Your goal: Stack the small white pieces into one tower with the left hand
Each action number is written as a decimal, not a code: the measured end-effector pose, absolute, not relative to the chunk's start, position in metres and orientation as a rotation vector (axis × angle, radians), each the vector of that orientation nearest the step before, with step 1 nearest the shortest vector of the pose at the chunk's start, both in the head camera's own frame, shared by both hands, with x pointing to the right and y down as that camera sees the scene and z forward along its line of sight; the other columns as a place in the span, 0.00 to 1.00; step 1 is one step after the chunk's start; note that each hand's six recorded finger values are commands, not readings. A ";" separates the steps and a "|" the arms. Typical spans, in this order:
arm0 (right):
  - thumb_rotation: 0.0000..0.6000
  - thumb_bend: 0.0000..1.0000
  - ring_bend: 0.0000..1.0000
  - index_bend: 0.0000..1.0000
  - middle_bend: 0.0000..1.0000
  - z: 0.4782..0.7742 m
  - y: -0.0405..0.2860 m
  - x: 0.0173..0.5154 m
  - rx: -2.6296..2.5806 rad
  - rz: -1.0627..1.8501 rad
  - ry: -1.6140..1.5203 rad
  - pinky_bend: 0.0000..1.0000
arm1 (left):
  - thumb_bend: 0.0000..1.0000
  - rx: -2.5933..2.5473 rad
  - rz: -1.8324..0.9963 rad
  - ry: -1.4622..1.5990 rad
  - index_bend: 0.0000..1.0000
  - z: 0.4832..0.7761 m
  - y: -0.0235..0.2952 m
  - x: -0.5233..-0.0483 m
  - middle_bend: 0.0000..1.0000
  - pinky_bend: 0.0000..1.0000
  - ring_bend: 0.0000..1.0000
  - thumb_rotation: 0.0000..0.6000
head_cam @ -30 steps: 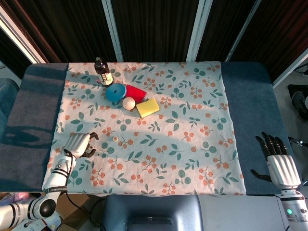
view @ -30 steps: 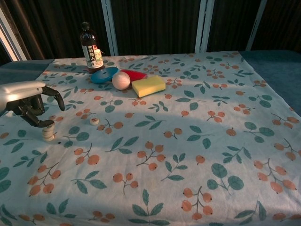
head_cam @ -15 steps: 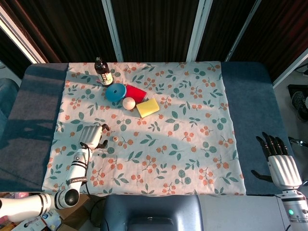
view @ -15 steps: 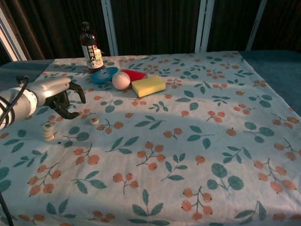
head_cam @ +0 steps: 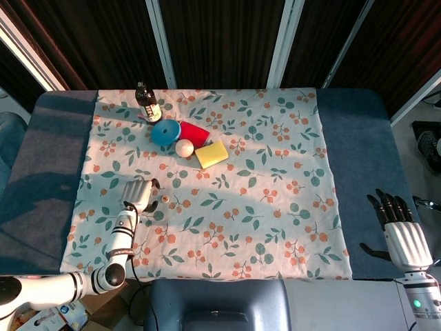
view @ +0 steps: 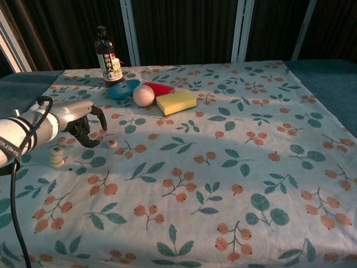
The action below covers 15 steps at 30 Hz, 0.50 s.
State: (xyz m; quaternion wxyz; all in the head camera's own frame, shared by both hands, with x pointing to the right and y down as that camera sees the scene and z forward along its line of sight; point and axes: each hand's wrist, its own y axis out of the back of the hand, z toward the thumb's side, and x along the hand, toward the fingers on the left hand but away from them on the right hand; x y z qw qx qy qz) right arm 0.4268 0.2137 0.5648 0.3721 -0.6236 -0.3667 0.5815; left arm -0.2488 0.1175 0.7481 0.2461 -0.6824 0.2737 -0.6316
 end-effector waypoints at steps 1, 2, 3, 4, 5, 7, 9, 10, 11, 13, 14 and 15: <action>1.00 0.16 0.00 0.00 0.00 0.565 0.214 0.426 -1.599 1.491 -0.938 0.00 | 0.37 -1.864 -1.721 0.745 0.36 0.748 0.118 -0.248 1.00 1.00 1.00 1.00; 1.00 0.16 0.00 0.00 0.00 0.566 0.214 0.426 -1.601 1.491 -0.936 0.00 | 0.37 -1.865 -1.719 0.744 0.36 0.748 0.119 -0.247 1.00 1.00 1.00 1.00; 1.00 0.16 0.00 0.00 0.00 0.566 0.214 0.426 -1.602 1.491 -0.934 0.00 | 0.37 -1.862 -1.715 0.742 0.36 0.749 0.120 -0.245 1.00 1.00 1.00 1.00; 1.00 0.16 0.00 0.00 0.00 0.566 0.214 0.426 -1.603 1.491 -0.933 0.00 | 0.37 -1.861 -1.712 0.741 0.36 0.749 0.121 -0.243 1.00 1.00 1.00 1.00; 1.00 0.16 0.00 0.00 0.00 0.566 0.214 0.426 -1.603 1.492 -0.933 0.00 | 0.37 -1.862 -1.708 0.741 0.36 0.750 0.122 -0.241 1.00 1.00 1.00 1.00; 1.00 0.16 0.00 0.00 0.00 0.566 0.214 0.427 -1.603 1.494 -0.935 0.00 | 0.37 -1.869 -1.701 0.739 0.36 0.753 0.125 -0.236 1.00 1.00 1.00 1.00; 1.00 0.16 0.00 0.00 0.00 0.565 0.214 0.427 -1.602 1.493 -0.939 0.00 | 0.37 -1.872 -1.690 0.731 0.36 0.756 0.128 -0.230 1.00 1.00 1.00 1.00; 1.00 0.16 0.00 0.00 0.00 0.565 0.213 0.428 -1.601 1.493 -0.943 0.00 | 0.37 -1.870 -1.685 0.726 0.36 0.757 0.129 -0.228 1.00 1.00 1.00 1.00; 1.00 0.16 0.00 0.00 0.00 0.564 0.213 0.428 -1.600 1.492 -0.946 0.00 | 0.37 -1.868 -1.681 0.721 0.36 0.758 0.130 -0.226 1.00 1.00 1.00 1.00; 1.00 0.16 0.00 0.00 0.00 0.562 0.213 0.430 -1.596 1.492 -0.952 0.00 | 0.37 -1.864 -1.676 0.711 0.36 0.760 0.132 -0.223 1.00 1.00 1.00 1.00; 1.00 0.16 0.00 0.00 0.00 0.562 0.213 0.430 -1.596 1.492 -0.952 0.00 | 0.37 -1.862 -1.674 0.708 0.36 0.761 0.132 -0.222 1.00 1.00 1.00 1.00; 1.00 0.16 0.00 0.00 0.00 0.562 0.213 0.430 -1.595 1.491 -0.953 0.00 | 0.37 -1.862 -1.674 0.707 0.37 0.761 0.132 -0.222 1.00 1.00 1.00 1.00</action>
